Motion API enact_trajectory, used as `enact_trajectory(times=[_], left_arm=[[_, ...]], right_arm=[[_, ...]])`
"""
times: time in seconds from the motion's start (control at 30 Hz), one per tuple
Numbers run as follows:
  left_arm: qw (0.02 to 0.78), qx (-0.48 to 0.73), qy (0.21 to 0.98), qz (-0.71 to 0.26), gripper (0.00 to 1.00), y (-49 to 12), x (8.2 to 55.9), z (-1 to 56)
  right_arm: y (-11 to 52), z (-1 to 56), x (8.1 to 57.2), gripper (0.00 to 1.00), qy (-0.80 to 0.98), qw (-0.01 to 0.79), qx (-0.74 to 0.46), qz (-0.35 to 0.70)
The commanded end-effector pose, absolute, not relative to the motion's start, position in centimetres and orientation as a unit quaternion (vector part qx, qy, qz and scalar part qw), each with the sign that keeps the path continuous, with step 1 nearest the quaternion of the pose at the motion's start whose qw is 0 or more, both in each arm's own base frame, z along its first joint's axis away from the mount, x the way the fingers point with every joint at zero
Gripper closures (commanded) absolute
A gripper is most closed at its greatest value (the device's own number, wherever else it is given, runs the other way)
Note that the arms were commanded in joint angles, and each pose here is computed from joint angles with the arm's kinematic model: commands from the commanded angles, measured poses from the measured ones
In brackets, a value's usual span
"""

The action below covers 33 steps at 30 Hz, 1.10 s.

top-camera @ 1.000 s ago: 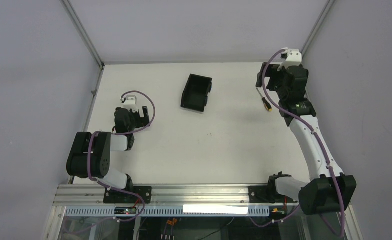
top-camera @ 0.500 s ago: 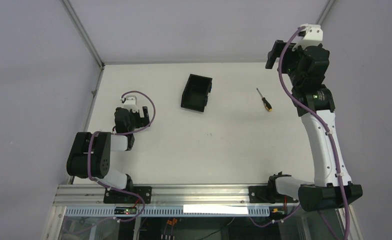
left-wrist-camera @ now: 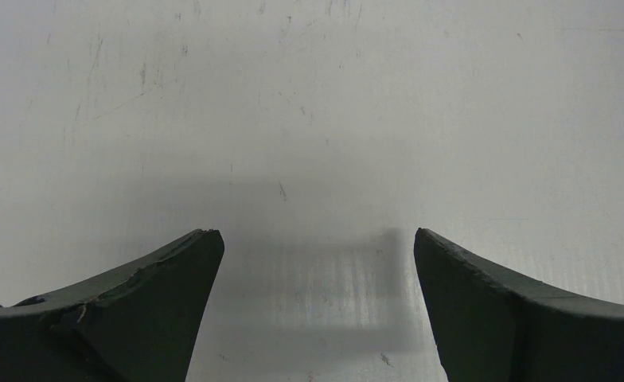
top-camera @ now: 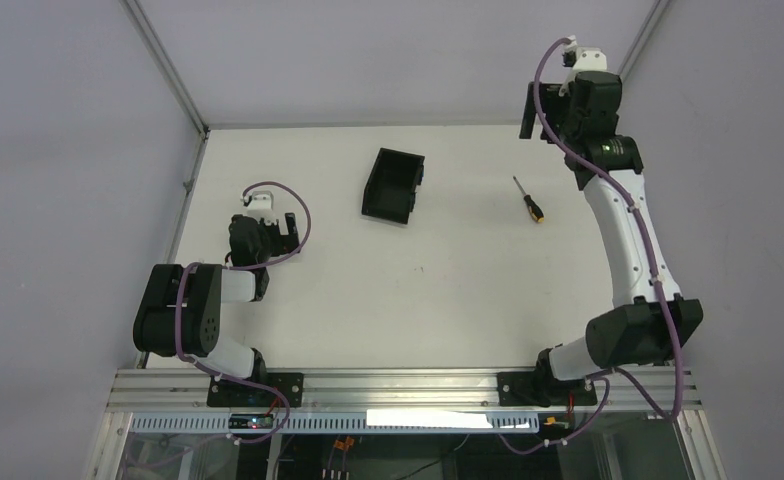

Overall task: Put the screwdriver in the bin
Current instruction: Pick up the screwdriver from the center of the board.

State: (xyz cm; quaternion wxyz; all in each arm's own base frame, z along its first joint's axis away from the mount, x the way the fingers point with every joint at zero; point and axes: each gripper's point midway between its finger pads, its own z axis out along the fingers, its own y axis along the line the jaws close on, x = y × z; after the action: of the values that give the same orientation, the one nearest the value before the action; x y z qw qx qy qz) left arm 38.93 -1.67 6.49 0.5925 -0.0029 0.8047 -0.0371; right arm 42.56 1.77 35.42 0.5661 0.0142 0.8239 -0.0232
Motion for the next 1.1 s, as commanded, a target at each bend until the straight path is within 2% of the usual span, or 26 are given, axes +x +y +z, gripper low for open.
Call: enact_trajectory(times=[0.0,0.37,0.67,0.87,1.07], left_arm=[[0.612,-0.007,0.790,-0.033,0.01,-1.7,39.3,7.9],[0.612,-0.007,0.790,-0.034,0.01,-1.7,39.3,7.9],[0.613,-0.007,0.790,-0.033,0.01,-1.7,39.3,7.9],[0.612,-0.007,0.790,-0.034,0.01,-1.7,39.3,7.9],[0.612,-0.007,0.790,-0.033,0.01,-1.7,39.3,7.9]], right_arm=[[1.0,31.8,44.2,0.01,0.848,0.529,0.012,-0.033],[-1.2,18.7,46.6,0.01,0.906,0.418,0.040,-0.052],[-2.0,9.4,46.5,0.01,0.942,0.325,0.078,-0.015],[-2.6,5.7,46.2,0.11,0.952,0.290,0.097,-0.013],[-3.2,3.4,45.9,0.27,0.959,0.264,0.101,-0.028]])
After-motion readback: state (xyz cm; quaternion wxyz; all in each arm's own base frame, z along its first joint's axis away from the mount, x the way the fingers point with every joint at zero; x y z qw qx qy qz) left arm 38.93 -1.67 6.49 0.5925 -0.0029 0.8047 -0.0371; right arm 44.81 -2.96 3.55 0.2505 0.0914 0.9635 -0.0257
